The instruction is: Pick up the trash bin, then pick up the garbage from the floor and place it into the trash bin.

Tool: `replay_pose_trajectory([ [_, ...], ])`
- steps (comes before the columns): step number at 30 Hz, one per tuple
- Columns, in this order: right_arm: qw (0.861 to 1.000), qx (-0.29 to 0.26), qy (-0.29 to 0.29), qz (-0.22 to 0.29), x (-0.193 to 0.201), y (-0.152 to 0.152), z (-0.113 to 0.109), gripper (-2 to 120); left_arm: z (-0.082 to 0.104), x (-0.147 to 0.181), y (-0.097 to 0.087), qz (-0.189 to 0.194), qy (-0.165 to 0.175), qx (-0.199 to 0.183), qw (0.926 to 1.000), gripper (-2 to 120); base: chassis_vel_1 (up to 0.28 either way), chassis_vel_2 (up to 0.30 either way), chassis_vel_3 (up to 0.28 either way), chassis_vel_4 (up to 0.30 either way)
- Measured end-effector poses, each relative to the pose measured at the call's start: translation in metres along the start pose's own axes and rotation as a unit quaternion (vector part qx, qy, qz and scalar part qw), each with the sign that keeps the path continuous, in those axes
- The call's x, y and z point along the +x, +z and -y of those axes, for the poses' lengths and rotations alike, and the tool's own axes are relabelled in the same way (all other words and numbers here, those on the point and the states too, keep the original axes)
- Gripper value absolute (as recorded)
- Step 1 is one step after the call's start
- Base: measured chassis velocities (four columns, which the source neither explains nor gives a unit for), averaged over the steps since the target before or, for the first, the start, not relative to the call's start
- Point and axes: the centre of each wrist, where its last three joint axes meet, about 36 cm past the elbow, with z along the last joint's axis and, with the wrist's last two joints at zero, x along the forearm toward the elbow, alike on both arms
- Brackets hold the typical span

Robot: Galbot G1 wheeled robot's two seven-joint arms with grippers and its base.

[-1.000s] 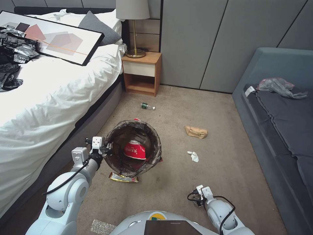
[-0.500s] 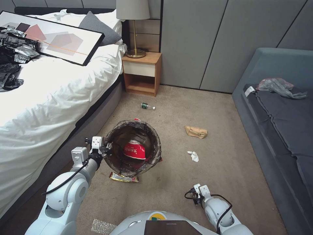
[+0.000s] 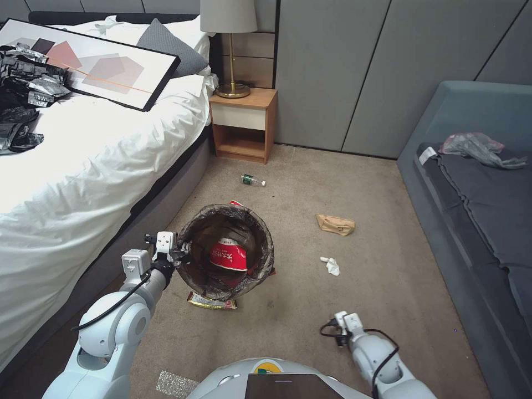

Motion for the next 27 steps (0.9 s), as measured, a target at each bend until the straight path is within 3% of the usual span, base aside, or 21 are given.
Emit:
replay_pose_trajectory([
  [4,1.0,-0.001,-0.001,0.006,0.004,-0.003,0.0,0,0.0,0.0,0.0,0.0,0.001,0.0,1.0,0,0.0,0.0,0.0,0.0],
  [14,0.996,0.023,0.034,0.084,0.067,-0.027,0.028,0,0.001,0.003,-0.003,-0.003,0.002,-0.005,1.0,0,0.0,0.0,0.0,0.0],
  [18,0.984,0.036,0.046,0.167,0.127,-0.059,0.044,0,0.002,0.004,-0.004,-0.003,0.003,-0.004,1.0,0,0.0,0.0,0.0,0.0],
  [19,0.984,0.036,0.046,0.167,0.127,-0.059,0.044,0,0.002,0.004,-0.004,-0.003,0.003,-0.004,1.0,0,0.0,0.0,0.0,0.0],
  [21,0.972,0.035,0.045,0.226,0.166,-0.081,0.05,0,0.003,0.003,-0.003,-0.004,0.004,-0.002,1.0,0,0.0,0.0,0.0,0.0],
  [27,0.959,0.026,0.021,0.283,0.208,-0.099,0.055,0,0.004,0.003,-0.002,-0.006,0.003,0.0,1.0,0,0.0,0.0,0.0,0.0],
])
